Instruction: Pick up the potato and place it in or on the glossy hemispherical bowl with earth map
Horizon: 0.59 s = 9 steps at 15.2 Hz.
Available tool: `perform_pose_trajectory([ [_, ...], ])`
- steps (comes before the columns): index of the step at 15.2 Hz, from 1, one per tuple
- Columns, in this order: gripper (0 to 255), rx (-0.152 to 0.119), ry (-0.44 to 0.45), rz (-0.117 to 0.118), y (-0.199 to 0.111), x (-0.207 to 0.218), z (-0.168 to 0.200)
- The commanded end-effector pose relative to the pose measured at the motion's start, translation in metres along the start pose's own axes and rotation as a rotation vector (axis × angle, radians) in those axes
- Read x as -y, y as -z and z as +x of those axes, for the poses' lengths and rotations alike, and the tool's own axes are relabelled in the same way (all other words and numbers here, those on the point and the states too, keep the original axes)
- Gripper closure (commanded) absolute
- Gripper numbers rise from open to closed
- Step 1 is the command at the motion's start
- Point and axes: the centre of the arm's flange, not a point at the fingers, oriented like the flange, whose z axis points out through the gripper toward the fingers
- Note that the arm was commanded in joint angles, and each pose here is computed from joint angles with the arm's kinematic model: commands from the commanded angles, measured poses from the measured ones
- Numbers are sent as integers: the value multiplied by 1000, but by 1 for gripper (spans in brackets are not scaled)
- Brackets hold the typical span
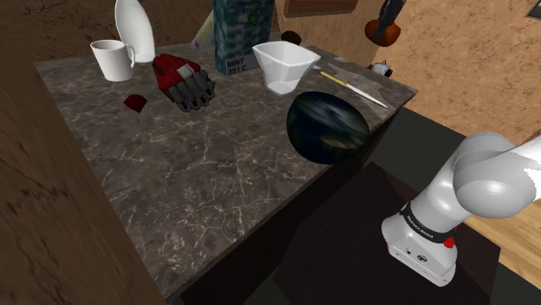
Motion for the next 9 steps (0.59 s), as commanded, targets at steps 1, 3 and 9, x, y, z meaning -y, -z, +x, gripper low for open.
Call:
perform_pose_trajectory([
  [1, 255, 0, -1, 0, 3, 23, 9],
  [3, 255, 0, -1, 0, 5, 47, 19],
  [9, 255, 0, -1, 0, 10, 120, 50],
])
